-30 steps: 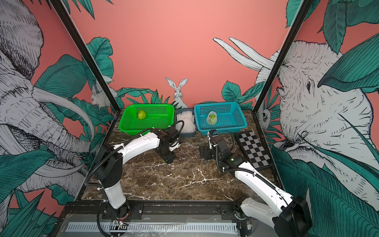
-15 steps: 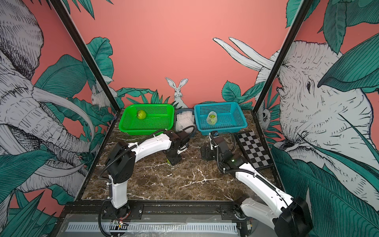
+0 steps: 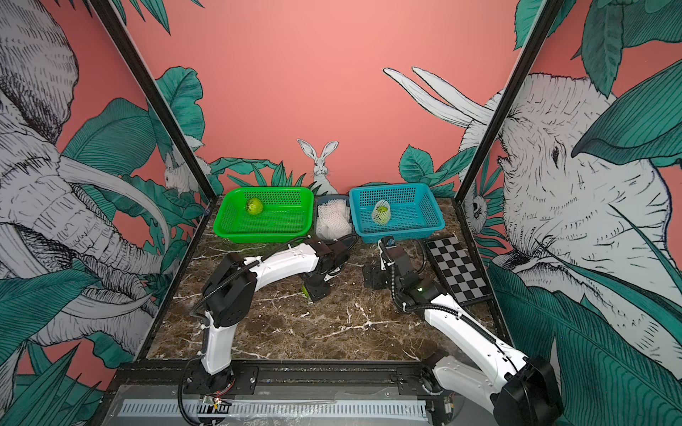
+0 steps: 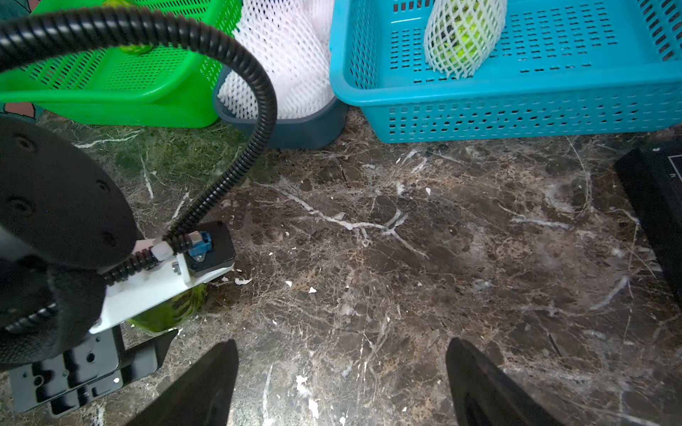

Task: Sleeve custard apples in foam nets
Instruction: Place the custard apple at the center of the board.

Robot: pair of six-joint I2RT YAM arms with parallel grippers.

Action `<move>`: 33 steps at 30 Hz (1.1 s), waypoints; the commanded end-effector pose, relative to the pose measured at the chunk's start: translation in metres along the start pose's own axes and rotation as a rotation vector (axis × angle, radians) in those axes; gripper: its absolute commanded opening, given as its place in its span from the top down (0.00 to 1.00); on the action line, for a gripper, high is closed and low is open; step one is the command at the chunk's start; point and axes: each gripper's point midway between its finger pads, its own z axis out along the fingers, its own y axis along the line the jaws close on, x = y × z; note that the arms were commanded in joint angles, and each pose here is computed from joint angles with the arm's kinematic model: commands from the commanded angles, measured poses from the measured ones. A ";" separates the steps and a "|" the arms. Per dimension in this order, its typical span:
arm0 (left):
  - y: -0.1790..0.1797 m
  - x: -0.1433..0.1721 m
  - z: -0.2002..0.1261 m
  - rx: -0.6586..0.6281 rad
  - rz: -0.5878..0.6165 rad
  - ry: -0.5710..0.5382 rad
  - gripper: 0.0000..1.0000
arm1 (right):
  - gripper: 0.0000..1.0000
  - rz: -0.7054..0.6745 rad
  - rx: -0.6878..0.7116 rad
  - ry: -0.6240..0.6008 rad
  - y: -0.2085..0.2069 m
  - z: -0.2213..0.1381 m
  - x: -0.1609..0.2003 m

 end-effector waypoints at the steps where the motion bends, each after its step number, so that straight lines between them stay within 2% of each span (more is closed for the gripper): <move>1: 0.004 -0.002 -0.014 -0.010 -0.003 -0.020 0.14 | 0.10 0.020 -0.007 -0.035 -0.001 -0.004 -0.008; 8: 0.001 -0.012 -0.036 0.034 -0.029 -0.103 0.13 | 0.10 0.023 -0.008 -0.045 -0.001 -0.006 -0.011; 15: -0.001 -0.015 -0.035 0.048 -0.037 -0.105 0.20 | 0.10 0.028 -0.002 -0.045 -0.004 -0.006 -0.009; 21: -0.003 -0.025 -0.043 0.066 -0.058 -0.161 0.17 | 0.10 0.042 -0.012 -0.042 -0.003 -0.004 -0.006; 33: -0.009 -0.042 -0.060 0.115 -0.091 -0.245 0.18 | 0.10 0.050 -0.009 -0.043 -0.006 -0.005 -0.006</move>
